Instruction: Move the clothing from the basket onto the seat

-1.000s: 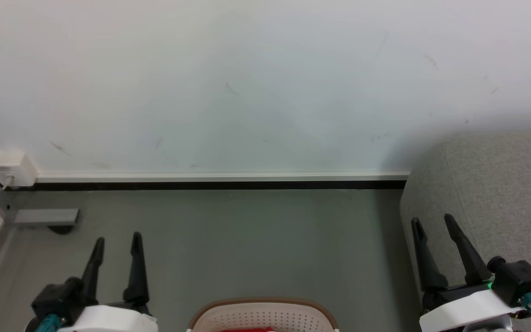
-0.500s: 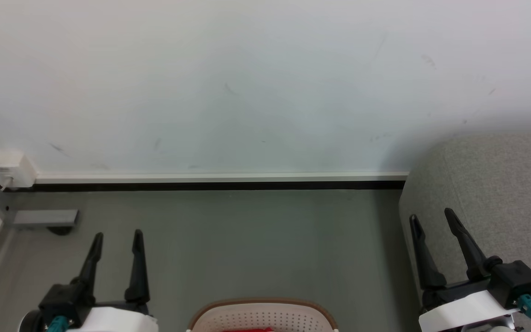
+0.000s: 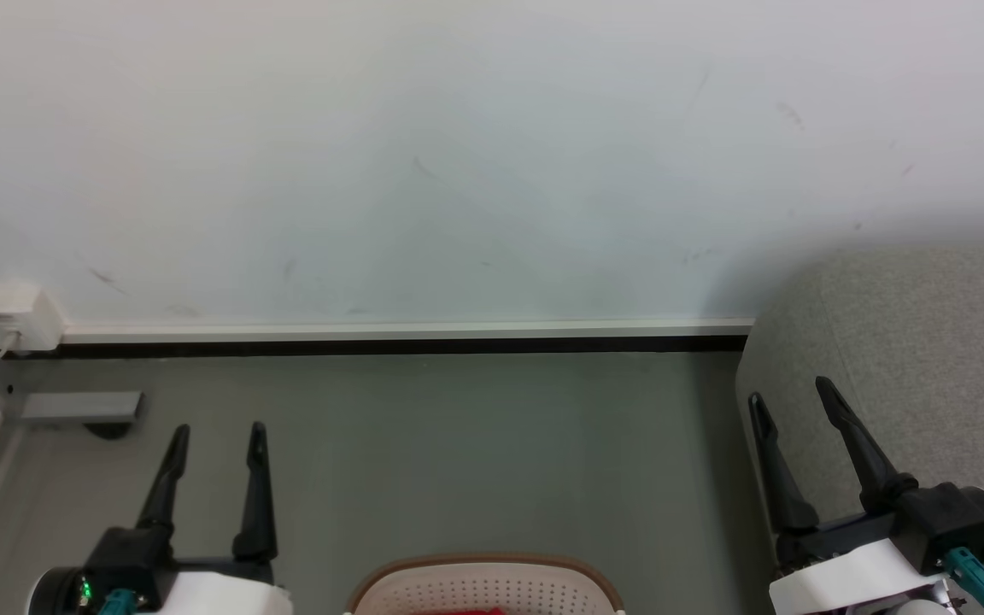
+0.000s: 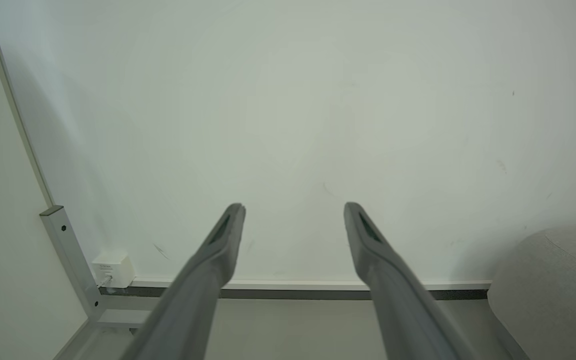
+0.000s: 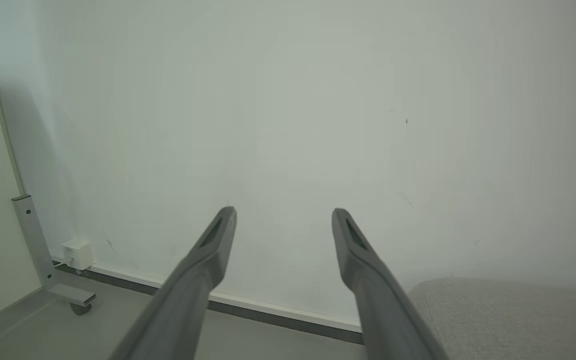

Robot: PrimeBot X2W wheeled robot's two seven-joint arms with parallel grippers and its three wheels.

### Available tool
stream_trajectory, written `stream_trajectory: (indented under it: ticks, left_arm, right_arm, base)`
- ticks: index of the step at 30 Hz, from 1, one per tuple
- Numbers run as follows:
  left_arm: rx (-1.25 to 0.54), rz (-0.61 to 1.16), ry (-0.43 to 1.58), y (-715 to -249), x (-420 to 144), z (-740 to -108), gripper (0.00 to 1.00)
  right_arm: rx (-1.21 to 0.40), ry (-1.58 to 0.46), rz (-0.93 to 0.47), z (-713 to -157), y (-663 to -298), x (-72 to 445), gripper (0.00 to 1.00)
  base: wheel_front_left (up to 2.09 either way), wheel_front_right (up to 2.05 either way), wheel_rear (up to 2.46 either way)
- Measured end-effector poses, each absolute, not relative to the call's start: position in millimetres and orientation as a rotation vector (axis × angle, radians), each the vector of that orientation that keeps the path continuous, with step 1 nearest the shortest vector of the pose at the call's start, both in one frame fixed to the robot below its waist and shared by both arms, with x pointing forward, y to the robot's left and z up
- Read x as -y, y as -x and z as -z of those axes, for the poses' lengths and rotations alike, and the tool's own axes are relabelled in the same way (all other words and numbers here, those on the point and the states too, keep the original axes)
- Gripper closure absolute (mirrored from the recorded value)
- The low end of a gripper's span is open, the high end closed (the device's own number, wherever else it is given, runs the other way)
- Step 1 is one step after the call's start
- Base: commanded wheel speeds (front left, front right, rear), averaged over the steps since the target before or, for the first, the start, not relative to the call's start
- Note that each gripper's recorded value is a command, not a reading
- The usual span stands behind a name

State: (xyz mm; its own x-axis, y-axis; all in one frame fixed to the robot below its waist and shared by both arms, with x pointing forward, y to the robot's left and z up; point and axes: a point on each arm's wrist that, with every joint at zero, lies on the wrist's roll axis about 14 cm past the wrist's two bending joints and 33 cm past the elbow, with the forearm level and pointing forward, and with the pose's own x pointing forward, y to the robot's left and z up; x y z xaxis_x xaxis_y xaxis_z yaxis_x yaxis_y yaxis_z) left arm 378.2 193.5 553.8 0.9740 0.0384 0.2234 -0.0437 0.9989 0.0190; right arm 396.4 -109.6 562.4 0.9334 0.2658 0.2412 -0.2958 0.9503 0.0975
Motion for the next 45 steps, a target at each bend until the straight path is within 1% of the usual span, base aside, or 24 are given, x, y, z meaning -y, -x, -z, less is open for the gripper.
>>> stream_trajectory:
  ticks: [35,45]
  left_arm:
    - [0.215,-0.038,-0.007,-382,-193,-550,0.00]
    - [0.182,-0.016,0.008,-393,-186,-538,0.00]
  right_arm:
    - [0.232,-0.152,-0.254,-563,-397,119,0.00]
    - [0.226,-0.170,-0.238,-559,-405,124,0.00]
  base:
    - [0.00,0.00,0.00]
    - [0.00,0.00,0.00]
